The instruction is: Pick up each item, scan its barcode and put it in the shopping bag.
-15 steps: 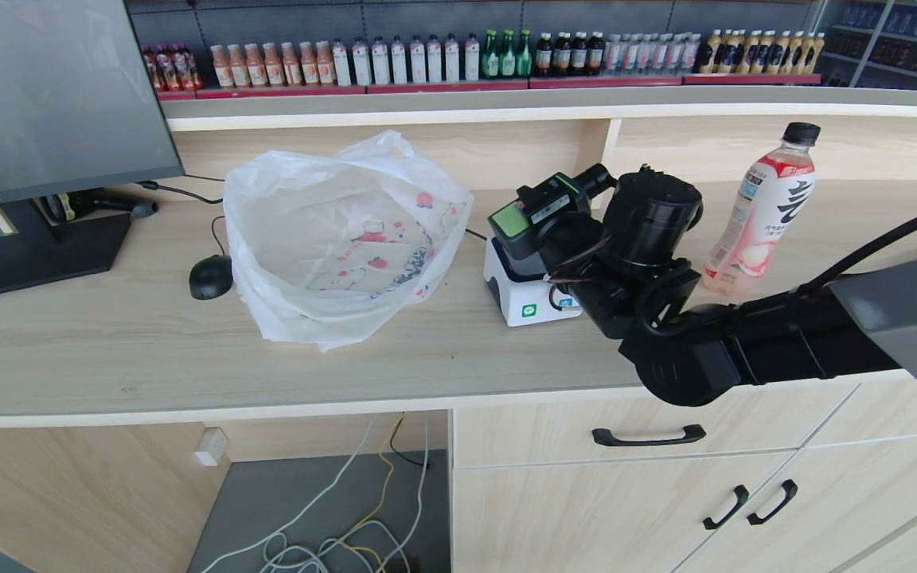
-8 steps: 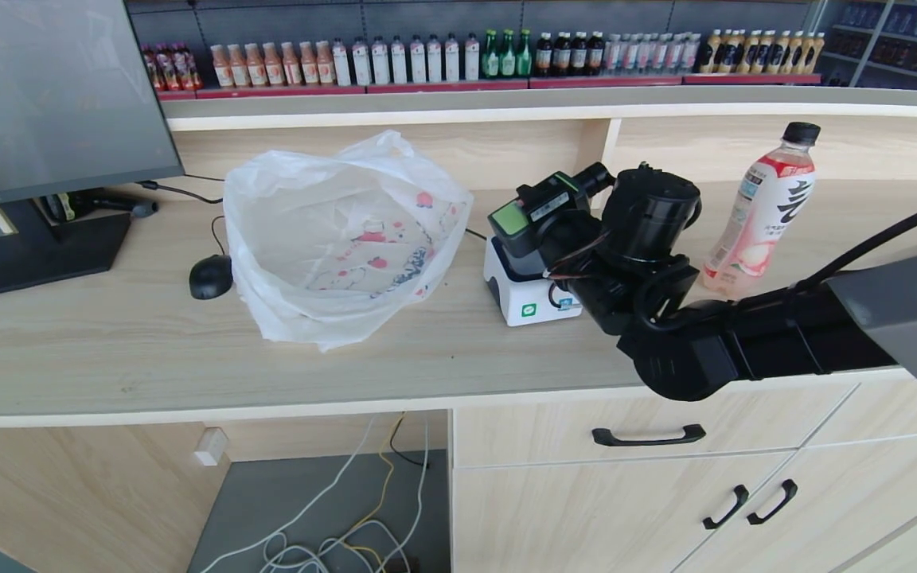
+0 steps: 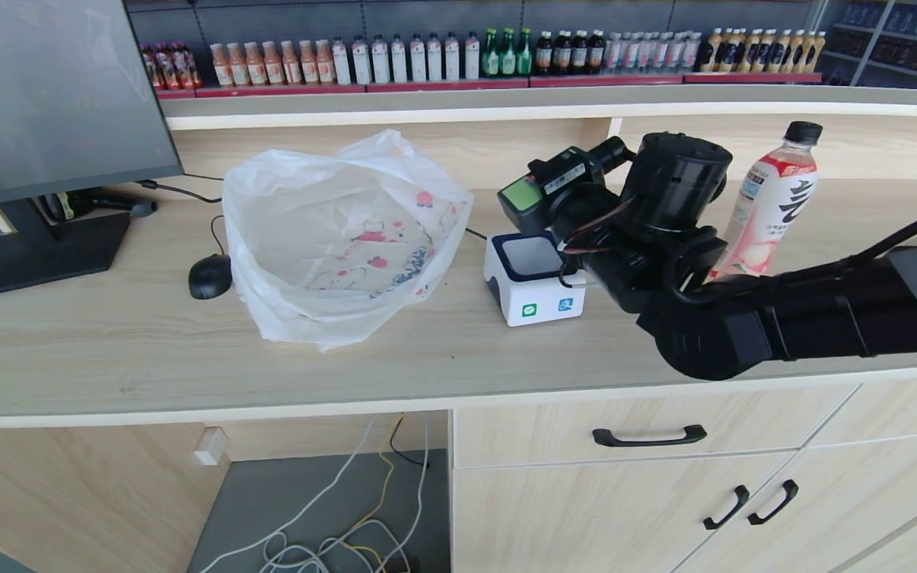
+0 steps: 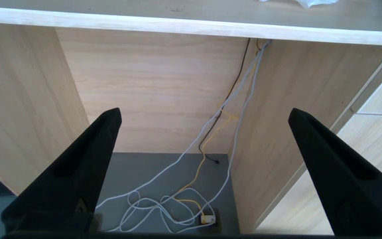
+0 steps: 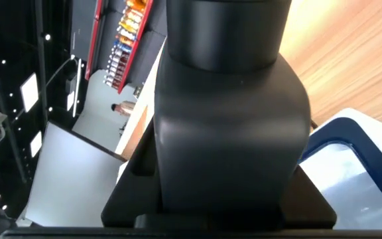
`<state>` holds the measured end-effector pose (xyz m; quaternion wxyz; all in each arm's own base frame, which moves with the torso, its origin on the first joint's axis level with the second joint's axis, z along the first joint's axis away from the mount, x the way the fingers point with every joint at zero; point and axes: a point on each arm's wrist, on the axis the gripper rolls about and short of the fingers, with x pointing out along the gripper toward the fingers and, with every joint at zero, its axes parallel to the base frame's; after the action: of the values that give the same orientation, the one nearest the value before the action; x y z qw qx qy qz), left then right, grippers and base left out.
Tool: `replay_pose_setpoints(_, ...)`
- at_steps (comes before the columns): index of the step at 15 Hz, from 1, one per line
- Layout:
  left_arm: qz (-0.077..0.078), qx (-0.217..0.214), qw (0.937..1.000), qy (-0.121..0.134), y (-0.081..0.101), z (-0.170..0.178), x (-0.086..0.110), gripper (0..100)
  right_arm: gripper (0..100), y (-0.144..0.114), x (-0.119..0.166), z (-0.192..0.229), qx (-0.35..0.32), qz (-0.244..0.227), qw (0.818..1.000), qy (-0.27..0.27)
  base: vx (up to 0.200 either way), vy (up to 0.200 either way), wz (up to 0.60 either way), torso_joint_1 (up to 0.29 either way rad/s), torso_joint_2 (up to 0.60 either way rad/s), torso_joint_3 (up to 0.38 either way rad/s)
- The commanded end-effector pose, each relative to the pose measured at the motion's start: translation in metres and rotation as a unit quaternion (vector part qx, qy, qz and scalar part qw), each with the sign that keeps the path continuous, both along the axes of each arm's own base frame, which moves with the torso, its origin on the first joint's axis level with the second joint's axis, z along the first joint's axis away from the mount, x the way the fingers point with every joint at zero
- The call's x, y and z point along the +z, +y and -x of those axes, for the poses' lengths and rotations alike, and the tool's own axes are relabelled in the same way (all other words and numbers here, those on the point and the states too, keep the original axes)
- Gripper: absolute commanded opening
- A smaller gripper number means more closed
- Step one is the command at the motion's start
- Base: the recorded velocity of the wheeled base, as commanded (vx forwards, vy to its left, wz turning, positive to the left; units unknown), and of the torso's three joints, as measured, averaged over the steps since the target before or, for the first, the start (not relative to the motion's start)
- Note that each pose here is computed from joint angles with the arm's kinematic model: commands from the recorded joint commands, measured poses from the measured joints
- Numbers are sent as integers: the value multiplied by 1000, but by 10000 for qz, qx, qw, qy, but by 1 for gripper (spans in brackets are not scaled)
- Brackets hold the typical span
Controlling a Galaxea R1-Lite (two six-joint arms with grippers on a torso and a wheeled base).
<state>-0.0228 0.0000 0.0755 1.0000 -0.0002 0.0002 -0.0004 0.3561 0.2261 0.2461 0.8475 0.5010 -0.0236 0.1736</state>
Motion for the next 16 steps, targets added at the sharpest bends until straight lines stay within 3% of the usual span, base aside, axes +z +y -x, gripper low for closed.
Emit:
replay_pose_setpoints(1,-2,4,10000,-2,0,0,0,100,0,-10,31,16,30,-190,9993,-314,0,0,0,0,0,0)
replay_pose_setpoints(8,-2,4,10000,-2,0,0,0,100,0,-40,67,66,23,-260,9979,-598,0,0,0,0,0,0)
replay_pose_setpoints(16,-2,-3,10000,-2,0,0,0,100,0,-78,46,130,38,47,9996,-265,0,0,0,0,0,0)
